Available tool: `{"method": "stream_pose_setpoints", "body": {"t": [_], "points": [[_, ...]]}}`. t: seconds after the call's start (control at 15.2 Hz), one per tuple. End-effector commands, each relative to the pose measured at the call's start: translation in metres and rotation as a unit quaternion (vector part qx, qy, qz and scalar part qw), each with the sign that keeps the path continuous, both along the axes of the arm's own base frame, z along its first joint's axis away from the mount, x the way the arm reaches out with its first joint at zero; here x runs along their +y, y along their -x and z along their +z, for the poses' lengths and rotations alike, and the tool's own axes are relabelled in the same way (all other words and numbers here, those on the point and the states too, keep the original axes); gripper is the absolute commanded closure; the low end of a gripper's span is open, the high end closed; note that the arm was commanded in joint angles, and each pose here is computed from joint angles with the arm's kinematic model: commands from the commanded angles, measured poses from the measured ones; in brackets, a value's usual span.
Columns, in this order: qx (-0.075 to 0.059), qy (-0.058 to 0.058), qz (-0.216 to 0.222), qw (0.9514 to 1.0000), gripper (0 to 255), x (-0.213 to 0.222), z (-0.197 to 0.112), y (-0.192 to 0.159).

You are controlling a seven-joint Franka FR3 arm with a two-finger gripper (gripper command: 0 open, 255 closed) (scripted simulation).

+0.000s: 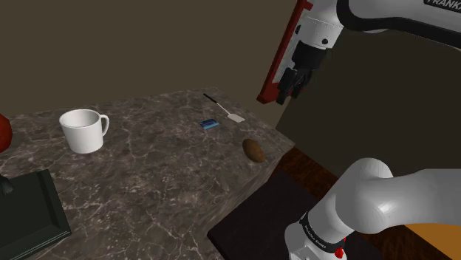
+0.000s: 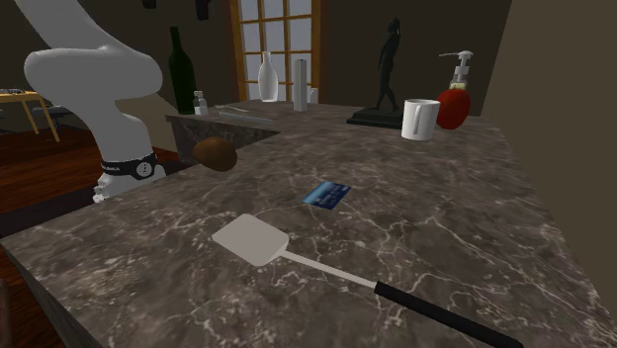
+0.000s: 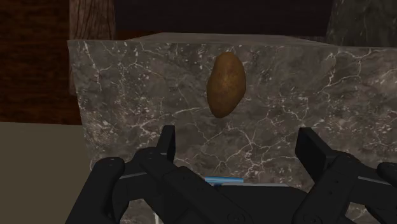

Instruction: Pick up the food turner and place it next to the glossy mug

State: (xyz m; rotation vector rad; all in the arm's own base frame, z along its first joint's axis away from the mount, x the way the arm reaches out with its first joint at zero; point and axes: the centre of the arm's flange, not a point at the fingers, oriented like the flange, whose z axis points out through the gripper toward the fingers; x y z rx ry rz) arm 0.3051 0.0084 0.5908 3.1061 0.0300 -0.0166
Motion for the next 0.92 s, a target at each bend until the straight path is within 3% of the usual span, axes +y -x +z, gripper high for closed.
{"method": "stream_pose_setpoints", "body": {"t": [0.0,0.86], "points": [[0.0,0.0,0.0,1.0,0,0.0,0.0,0.0],[-0.015,-0.007,-0.004,0.9998,0,-0.054,-0.088,-0.133]]}}
